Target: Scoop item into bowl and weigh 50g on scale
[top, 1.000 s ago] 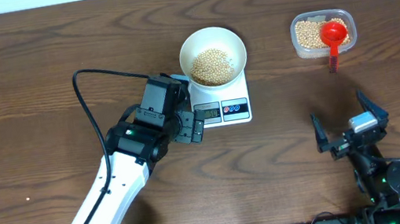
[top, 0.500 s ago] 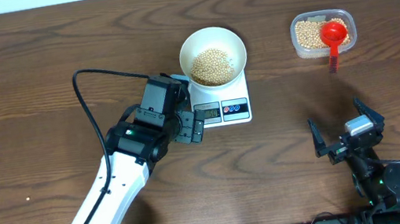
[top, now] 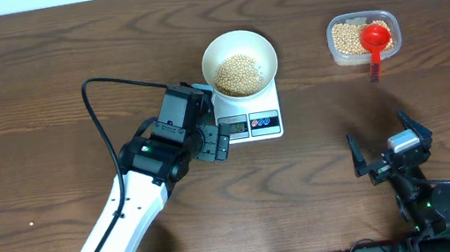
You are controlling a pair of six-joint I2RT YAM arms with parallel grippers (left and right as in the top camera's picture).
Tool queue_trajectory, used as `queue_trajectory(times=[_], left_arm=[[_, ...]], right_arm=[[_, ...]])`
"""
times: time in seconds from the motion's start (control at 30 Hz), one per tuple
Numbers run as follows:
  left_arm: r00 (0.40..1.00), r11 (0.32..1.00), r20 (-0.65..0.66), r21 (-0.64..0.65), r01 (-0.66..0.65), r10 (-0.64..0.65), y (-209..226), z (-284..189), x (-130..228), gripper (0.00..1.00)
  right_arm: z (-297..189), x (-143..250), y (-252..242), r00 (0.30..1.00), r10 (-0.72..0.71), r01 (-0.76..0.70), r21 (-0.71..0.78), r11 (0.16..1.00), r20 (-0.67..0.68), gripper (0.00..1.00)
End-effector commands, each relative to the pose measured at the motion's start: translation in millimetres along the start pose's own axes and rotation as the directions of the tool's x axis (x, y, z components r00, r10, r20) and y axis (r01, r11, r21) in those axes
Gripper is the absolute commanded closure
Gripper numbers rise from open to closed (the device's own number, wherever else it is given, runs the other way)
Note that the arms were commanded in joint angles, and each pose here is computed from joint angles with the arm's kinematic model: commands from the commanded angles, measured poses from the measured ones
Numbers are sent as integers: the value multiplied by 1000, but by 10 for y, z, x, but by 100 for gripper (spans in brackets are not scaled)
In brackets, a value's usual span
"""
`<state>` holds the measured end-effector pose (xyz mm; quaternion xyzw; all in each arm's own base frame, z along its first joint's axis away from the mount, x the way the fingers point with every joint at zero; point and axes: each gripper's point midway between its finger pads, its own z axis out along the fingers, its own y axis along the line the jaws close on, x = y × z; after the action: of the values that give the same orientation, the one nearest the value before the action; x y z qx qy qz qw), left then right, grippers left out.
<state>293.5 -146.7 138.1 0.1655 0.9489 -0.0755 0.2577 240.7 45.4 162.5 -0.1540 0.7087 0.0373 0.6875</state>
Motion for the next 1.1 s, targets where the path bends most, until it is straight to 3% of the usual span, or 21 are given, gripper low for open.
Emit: queue_trajectory(times=[0.0, 0.67, 0.9, 1.07], left_arm=[[1000, 1000, -19, -2, 5, -5, 17, 34, 66, 8], [1000, 1000, -5, -12, 23, -23, 86, 1, 40, 8], [992, 993, 73, -51, 104, -101, 373, -322, -6, 8], [964, 977, 204, -88, 192, -171, 656, -740, -63, 8]], right_arm=[[-2, 5, 3, 1000, -7, 7, 2, 1000, 0, 1], [-2, 5, 3, 1000, -7, 7, 2, 1000, 0, 1], [-2, 5, 3, 1000, -7, 7, 2, 1000, 0, 1], [-2, 5, 2, 1000, -7, 7, 2, 1000, 0, 1]])
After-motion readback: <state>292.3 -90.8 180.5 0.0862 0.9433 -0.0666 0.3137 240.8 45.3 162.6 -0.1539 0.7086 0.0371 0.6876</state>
